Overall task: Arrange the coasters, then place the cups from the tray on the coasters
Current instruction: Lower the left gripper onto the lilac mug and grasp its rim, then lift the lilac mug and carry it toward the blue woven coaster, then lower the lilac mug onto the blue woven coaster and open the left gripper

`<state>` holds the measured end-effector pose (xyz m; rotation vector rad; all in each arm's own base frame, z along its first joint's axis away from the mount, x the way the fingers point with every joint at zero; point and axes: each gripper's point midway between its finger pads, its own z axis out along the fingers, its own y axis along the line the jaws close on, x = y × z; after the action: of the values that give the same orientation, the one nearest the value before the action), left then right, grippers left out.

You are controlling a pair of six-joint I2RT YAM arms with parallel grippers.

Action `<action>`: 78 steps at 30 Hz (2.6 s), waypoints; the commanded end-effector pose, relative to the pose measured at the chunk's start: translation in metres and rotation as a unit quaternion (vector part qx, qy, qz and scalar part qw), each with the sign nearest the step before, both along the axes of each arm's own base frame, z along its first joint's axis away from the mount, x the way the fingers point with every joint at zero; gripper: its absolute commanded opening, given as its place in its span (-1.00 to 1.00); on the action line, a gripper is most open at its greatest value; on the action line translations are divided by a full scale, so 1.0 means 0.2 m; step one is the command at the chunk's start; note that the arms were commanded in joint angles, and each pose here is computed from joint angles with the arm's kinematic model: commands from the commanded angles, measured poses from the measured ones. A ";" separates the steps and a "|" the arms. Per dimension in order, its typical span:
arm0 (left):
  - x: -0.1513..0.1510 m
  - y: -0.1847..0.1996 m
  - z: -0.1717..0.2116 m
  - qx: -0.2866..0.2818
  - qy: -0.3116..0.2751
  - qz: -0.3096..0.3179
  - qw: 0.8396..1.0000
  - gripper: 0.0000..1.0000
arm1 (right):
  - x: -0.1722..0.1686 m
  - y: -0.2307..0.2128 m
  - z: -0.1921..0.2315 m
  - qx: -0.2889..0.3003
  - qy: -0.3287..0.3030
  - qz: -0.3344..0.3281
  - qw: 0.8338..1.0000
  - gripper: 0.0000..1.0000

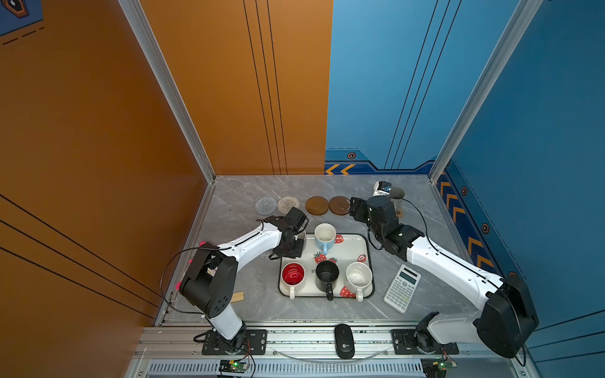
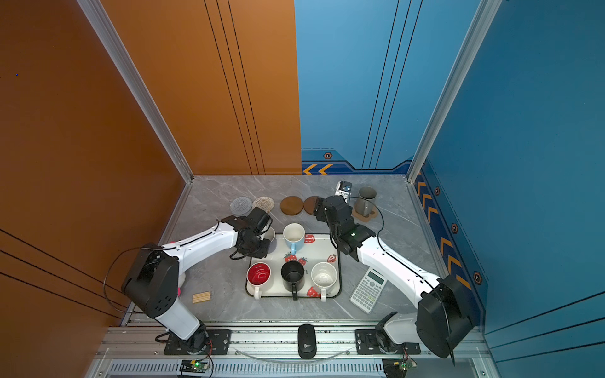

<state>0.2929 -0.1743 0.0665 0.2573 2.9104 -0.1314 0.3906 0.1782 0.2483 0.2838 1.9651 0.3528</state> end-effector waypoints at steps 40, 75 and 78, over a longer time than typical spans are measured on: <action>0.64 0.30 0.48 0.012 -0.164 0.117 0.979 -1.00 | 0.07 0.04 -0.08 0.052 0.015 0.041 0.998 0.64; 1.07 0.64 0.24 0.026 -0.133 0.194 0.972 -1.00 | 0.11 0.07 -0.15 0.081 0.028 0.056 0.995 0.64; 1.09 0.64 0.22 0.022 -0.131 0.194 0.972 -1.00 | 0.12 0.08 -0.14 0.080 0.030 0.058 0.995 0.64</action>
<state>0.4921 -0.0490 0.0963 -0.2723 2.7003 0.0431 0.4101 0.1879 0.2135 0.2873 2.0323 0.5481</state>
